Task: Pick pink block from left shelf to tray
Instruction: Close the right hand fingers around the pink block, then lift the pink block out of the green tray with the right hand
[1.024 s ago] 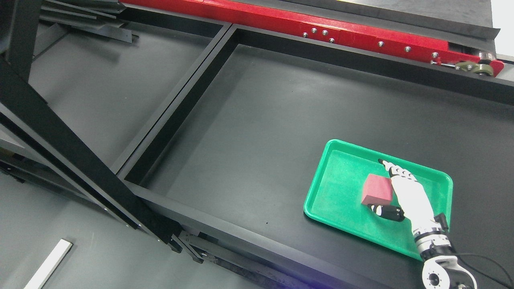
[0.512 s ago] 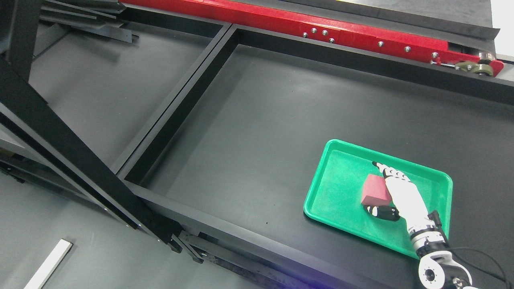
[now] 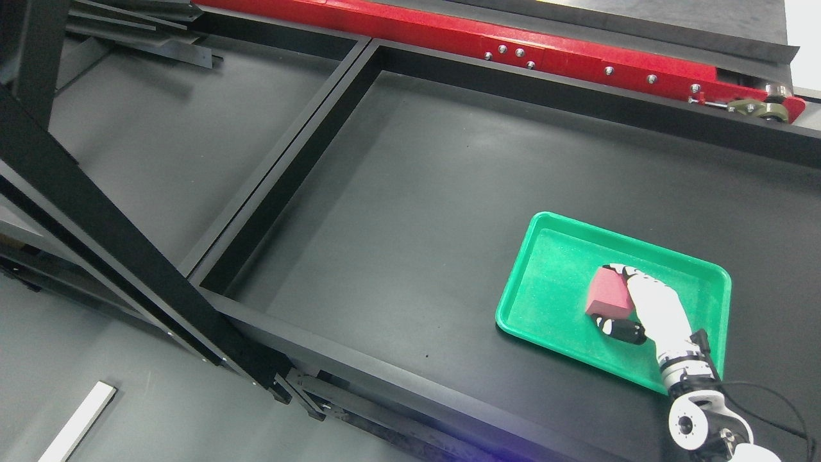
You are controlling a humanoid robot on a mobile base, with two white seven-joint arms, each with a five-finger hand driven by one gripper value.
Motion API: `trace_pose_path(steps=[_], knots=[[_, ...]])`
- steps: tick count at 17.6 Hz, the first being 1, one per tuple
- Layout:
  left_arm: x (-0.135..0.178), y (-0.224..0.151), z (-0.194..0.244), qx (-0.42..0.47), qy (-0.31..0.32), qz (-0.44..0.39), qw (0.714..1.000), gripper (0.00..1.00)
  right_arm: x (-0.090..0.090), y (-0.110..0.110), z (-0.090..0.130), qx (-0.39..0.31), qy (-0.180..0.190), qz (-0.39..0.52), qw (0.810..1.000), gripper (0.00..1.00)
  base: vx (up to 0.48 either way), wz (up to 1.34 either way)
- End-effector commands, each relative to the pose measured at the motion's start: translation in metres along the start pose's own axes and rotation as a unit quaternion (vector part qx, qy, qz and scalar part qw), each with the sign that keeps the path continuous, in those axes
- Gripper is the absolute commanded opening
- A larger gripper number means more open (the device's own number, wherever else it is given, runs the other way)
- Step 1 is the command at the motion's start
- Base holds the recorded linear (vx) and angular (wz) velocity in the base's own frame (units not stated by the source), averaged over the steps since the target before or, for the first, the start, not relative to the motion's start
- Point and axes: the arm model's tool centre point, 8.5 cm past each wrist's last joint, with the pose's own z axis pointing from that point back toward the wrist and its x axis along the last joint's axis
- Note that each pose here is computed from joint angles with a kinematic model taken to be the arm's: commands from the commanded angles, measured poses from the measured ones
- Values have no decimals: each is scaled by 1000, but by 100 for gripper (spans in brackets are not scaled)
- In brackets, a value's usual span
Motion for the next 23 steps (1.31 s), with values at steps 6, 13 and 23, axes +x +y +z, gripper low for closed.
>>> trace_pose_path(steps=[6, 13, 23], knots=[[-5, 12, 2, 9, 4, -2, 1000, 100, -21, 9, 8, 18, -3, -2, 1000, 0, 0, 0], [-5, 12, 2, 9, 4, -2, 1000, 100, -15, -43, 15, -122, -51, -64, 989, 3, 0, 0], [-5, 12, 2, 9, 5, -2, 1000, 100, -8, -100, 47, -310, -27, -120, 943, 3, 0, 0]])
